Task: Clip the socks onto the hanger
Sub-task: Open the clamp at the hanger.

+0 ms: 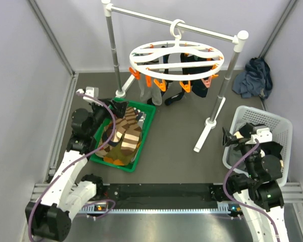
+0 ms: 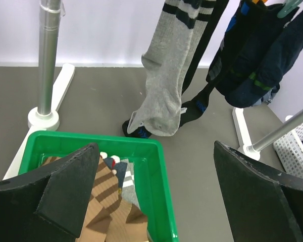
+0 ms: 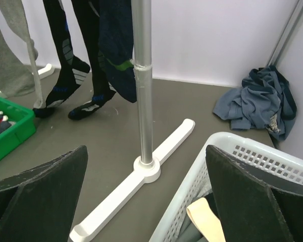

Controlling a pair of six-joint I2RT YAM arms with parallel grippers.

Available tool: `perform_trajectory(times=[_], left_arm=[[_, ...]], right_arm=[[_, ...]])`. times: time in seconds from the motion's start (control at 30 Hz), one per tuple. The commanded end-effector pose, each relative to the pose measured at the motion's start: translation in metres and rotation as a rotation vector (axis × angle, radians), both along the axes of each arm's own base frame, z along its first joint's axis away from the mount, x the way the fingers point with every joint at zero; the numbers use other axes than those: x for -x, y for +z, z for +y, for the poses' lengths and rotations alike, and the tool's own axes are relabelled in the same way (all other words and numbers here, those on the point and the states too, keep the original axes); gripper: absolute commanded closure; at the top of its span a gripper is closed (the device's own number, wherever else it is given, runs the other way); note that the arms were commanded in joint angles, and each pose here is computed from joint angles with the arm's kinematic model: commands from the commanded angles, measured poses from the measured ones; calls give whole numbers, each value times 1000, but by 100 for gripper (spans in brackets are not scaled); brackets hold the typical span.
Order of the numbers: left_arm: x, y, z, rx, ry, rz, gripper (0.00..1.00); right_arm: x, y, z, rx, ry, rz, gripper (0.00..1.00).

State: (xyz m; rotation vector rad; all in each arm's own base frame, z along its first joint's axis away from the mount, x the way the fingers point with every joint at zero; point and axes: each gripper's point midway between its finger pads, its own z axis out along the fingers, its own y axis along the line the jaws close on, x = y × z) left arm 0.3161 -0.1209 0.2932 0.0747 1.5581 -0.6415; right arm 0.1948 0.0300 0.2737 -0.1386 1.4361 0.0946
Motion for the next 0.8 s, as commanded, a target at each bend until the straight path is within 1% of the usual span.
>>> perform_trajectory(times=[0.0,0.07,0.17,0.2,0.23,0.27,0.3,0.33,0.37,0.4,0.43,0.47,0.53,0.57,0.63,0.7,0.73,0.77], left_arm=[[-10,60,-6,44,-30,-156,1],[-14,58,-7,41,-31,-148,1],[-16,59,-7,53,-26,-155,1],[-15,59,-8,52,-31,-154,1],[-14,59,-9,47,-38,-151,1],[-12,62,-9,30,-46,-155,1],[-11,57,-10,16,-50,-126,1],[-10,54,-10,6,-52,-111,1],[-5,58,-9,-5,-54,-120,1],[-3,54,-8,-10,-54,-98,1],[0,57,-8,-9,-53,-99,1],[6,62,-6,-15,-52,-117,1],[12,68,-5,-23,-46,-121,1],[16,74,-3,-26,-39,-134,1],[20,82,-1,-34,-31,-130,1],[22,89,-1,-42,-30,-125,1],[23,102,-4,-44,-40,-136,1],[25,101,-5,-55,-47,-111,1]], right_arm=[[24,38,-2,-36,20,-127,1],[24,40,-1,-39,27,-124,1],[26,43,11,-40,93,-94,1],[33,48,19,-41,143,-87,1],[24,41,26,-66,165,-12,1],[24,40,29,-75,182,23,1],[30,51,36,-87,226,30,1],[27,42,41,-77,243,104,1],[28,45,43,-72,254,123,1],[34,60,44,-79,268,107,1],[34,61,44,-84,267,130,1],[31,65,46,-94,272,144,1],[36,83,51,-107,307,126,1],[32,85,54,-123,315,150,1],[39,104,67,-106,403,120,1],[32,118,68,-132,395,128,1],[27,120,70,-133,395,144,1],[24,120,71,-131,396,170,1]])
